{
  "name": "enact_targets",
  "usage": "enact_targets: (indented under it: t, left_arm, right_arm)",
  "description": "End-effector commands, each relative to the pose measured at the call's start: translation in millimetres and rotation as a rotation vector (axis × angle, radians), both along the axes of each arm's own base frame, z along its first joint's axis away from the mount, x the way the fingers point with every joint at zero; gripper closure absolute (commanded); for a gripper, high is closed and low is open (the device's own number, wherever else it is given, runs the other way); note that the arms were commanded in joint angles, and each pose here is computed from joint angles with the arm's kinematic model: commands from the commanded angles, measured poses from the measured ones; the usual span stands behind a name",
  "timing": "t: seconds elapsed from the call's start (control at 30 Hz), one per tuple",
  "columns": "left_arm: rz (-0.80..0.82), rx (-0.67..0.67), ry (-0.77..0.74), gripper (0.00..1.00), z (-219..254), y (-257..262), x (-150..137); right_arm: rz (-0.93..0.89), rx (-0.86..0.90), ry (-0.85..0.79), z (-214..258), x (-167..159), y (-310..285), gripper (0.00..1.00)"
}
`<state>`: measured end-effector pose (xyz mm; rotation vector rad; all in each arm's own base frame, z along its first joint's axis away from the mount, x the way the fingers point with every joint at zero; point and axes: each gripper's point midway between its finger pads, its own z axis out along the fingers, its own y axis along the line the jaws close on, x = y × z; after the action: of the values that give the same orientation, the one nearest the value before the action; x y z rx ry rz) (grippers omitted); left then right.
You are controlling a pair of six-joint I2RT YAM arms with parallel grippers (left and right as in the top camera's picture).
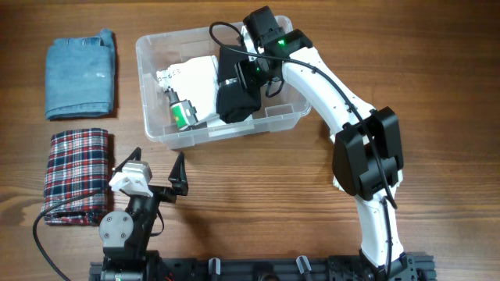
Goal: Pack container
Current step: 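Release the black garment beside the T-shirt and raise the gripper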
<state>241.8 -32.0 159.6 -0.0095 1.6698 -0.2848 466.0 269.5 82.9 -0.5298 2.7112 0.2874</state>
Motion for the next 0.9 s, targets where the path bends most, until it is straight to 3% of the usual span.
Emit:
enact_targets:
  t: [0.0, 0.4, 0.63, 0.87]
  left_arm:
    - [0.013, -0.005, 0.001, 0.00, -1.1, 2.5, 0.2]
    - [0.013, -0.005, 0.001, 0.00, -1.1, 2.5, 0.2]
    - [0.013, -0.005, 0.001, 0.00, -1.1, 2.5, 0.2]
    - [0.013, -0.005, 0.001, 0.00, -1.1, 2.5, 0.2]
  right_arm:
    - [-0.019, -0.041, -0.118, 34.1, 18.7, -8.8, 0.33]
    - [-0.153, -0.131, -0.347, 137.5, 43.9, -52.3, 0.26]
    - [-0.194, -0.205, -0.192, 110.4, 30.1, -99.5, 0.27]
    - [-0.198, -0.195, -0.096, 83.9, 19.8, -108.2, 0.31]
